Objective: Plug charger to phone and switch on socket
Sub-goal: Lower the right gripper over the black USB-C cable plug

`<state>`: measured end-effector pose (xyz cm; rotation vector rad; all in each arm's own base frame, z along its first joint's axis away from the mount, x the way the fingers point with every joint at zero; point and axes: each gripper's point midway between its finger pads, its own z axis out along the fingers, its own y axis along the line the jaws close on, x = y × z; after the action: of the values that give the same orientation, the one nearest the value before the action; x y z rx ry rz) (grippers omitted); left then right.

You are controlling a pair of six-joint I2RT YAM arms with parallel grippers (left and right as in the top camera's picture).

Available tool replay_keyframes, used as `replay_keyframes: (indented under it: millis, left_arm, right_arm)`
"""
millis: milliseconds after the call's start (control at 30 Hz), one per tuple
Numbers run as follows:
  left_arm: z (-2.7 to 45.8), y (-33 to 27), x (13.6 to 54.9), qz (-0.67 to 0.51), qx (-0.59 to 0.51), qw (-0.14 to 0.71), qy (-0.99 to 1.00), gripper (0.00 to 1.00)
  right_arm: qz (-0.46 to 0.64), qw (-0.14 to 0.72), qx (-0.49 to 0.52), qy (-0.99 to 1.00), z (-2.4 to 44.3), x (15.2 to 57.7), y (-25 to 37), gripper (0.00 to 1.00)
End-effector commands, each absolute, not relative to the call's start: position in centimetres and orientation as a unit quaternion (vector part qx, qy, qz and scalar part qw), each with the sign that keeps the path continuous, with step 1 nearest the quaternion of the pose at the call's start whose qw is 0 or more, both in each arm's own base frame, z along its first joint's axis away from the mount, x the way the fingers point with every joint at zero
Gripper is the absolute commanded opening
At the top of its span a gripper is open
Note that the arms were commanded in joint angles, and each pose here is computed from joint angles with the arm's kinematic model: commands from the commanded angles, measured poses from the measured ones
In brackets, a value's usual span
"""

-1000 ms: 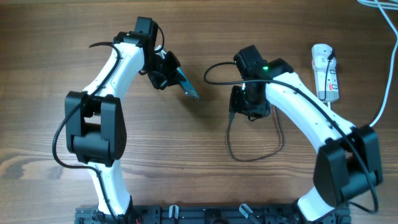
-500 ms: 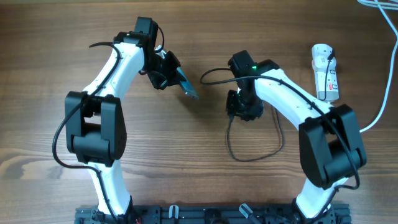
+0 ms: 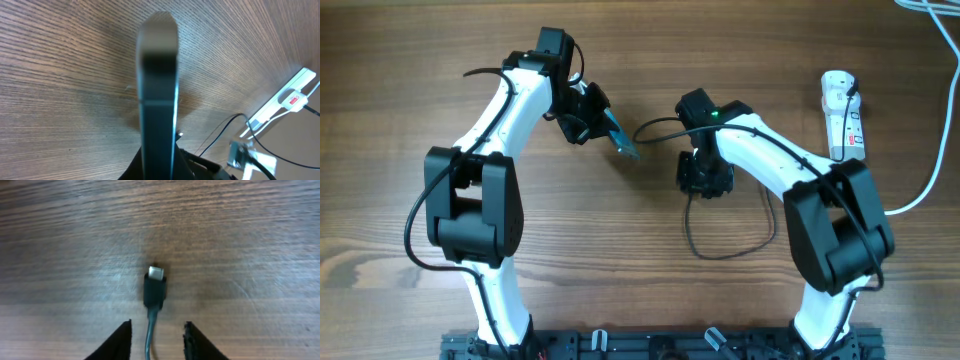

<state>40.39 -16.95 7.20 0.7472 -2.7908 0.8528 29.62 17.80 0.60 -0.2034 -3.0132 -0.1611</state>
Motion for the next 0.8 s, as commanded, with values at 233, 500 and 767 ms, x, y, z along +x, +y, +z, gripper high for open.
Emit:
replay_keyframes:
  millis: [233,500,767]
  left_arm:
    - [8.6,-17.0,40.5,0.29,0.232,0.048,-0.927,0.04]
    - [8.6,-17.0,40.5,0.291,0.232,0.048,-0.927,0.04]
    - [8.6,-17.0,40.5,0.291,0.232,0.048,-0.927,0.04]
  right_arm:
    - [-0.038,0.065,-0.07,-0.995,-0.4,29.4,17.4,0.31]
    - [-0.045,0.079,-0.072,-0.993,-2.4,27.9,17.1,0.3]
    - [-0.043,0.083,-0.072,-0.993,-2.8,27.4,16.9,0.23]
